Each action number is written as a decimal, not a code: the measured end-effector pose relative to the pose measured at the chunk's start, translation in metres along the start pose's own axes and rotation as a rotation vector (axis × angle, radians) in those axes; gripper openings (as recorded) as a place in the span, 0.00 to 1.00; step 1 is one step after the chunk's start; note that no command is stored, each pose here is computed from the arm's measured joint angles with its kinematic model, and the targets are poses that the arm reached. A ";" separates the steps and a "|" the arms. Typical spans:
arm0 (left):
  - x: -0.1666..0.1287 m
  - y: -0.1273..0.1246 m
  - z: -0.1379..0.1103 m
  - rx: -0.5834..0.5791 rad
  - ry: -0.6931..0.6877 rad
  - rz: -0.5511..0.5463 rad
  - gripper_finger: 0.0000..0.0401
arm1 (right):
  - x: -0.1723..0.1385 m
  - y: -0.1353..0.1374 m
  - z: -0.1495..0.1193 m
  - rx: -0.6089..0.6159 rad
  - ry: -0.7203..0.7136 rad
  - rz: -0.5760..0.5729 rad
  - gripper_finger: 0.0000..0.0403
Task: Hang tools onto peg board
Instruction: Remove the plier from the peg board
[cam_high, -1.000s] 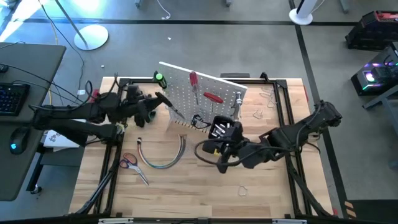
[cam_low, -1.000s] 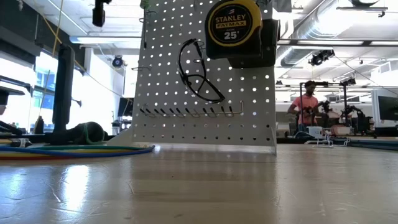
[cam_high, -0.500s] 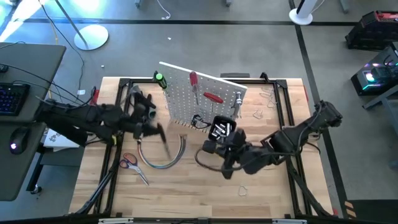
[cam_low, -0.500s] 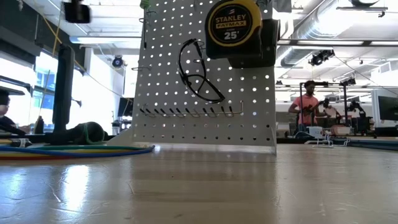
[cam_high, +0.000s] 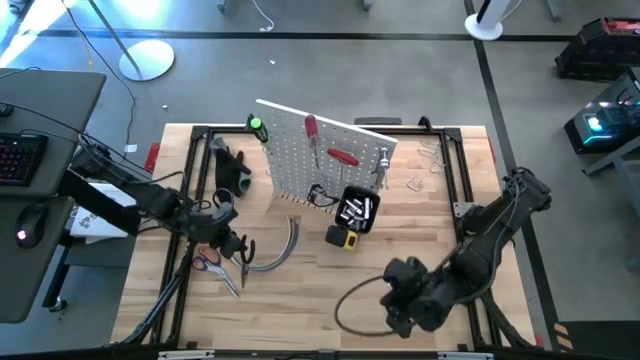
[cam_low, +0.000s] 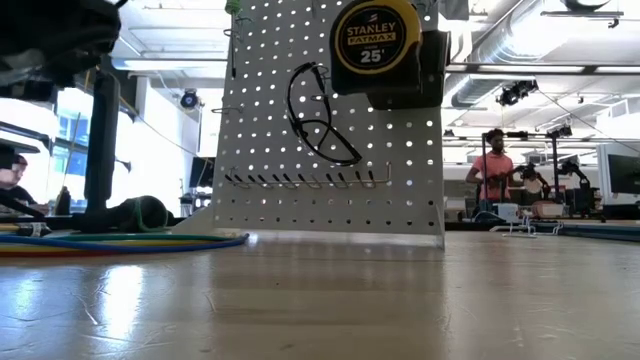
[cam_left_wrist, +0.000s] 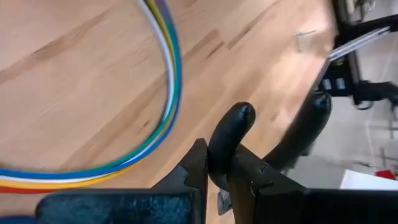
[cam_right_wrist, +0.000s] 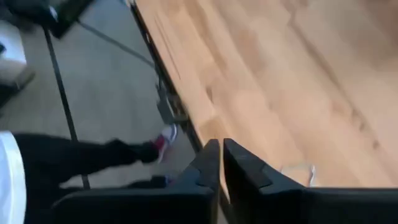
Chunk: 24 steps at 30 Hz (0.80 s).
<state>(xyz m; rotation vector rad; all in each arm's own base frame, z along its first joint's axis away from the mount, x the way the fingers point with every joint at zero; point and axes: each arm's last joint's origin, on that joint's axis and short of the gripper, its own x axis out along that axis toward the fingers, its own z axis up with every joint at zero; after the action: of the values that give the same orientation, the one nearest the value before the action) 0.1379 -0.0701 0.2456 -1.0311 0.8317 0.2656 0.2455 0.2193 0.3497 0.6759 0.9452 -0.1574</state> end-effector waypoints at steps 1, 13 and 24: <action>0.003 0.002 -0.001 -0.007 0.001 0.006 0.07 | 0.004 0.002 -0.005 0.000 0.028 -0.004 0.05; 0.011 0.007 0.001 -0.075 -0.142 0.038 0.12 | 0.081 -0.017 -0.053 0.107 0.304 -0.274 0.43; 0.011 0.008 0.001 -0.072 -0.158 0.047 0.17 | 0.110 -0.056 -0.073 0.222 0.466 -0.282 0.44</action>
<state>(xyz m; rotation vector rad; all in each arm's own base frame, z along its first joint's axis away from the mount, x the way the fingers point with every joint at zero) 0.1415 -0.0671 0.2333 -1.0442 0.7083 0.4140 0.2365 0.2367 0.2080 0.7984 1.4867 -0.3693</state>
